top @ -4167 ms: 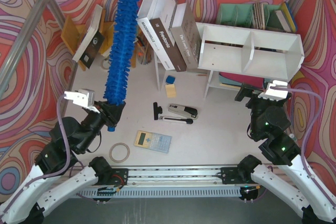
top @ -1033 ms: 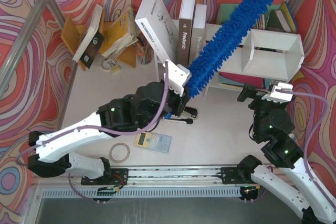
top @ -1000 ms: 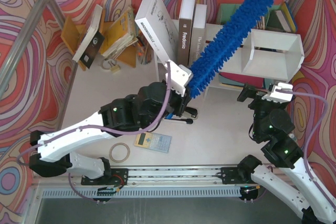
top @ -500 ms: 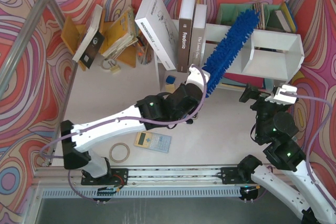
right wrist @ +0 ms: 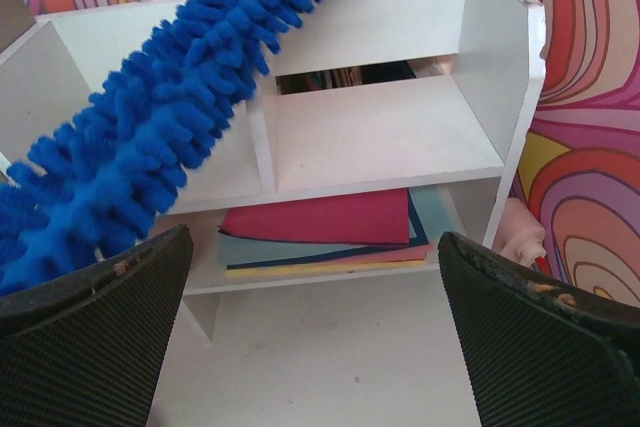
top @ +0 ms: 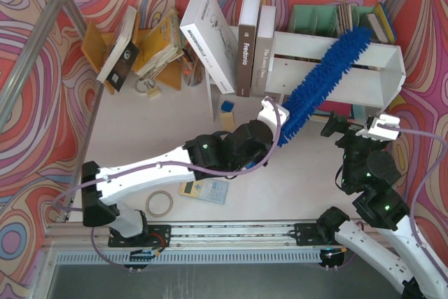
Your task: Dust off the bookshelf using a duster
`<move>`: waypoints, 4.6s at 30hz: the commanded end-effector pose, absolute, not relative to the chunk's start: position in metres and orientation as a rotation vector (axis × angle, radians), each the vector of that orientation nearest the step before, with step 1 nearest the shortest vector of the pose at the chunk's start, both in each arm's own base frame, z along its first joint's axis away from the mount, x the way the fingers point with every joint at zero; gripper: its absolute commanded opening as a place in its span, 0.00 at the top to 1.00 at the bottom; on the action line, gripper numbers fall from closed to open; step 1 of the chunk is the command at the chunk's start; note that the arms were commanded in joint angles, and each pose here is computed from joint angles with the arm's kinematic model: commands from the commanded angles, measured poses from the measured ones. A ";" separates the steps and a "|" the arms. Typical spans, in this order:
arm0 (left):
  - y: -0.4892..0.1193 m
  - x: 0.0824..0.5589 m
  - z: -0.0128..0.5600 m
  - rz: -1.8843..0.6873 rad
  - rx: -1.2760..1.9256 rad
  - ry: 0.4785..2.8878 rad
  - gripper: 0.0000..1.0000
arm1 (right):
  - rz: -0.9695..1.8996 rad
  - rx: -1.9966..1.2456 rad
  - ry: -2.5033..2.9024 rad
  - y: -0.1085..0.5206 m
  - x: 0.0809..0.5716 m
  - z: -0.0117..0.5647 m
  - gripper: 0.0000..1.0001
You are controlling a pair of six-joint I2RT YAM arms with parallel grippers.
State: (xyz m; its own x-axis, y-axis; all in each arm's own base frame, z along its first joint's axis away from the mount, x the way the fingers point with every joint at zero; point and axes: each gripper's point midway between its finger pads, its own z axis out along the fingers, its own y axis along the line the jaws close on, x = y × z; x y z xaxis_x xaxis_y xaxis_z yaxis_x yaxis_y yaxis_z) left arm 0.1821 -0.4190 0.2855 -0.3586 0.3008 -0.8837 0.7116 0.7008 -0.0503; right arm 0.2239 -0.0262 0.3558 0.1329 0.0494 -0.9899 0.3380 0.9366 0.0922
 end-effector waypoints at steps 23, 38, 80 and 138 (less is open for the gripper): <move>-0.401 0.123 0.308 -0.826 0.928 1.593 1.00 | 0.484 0.595 1.489 0.041 0.222 0.389 0.02; -0.421 0.095 0.278 -0.851 1.064 1.577 1.00 | 0.599 0.831 1.491 0.047 0.230 0.339 0.10; -0.303 0.169 0.267 -0.402 0.539 1.689 0.02 | 0.548 1.489 1.436 0.016 0.213 0.182 1.00; -0.207 0.221 0.256 -0.080 0.181 1.776 0.02 | 0.417 1.398 1.654 0.046 0.239 0.120 0.01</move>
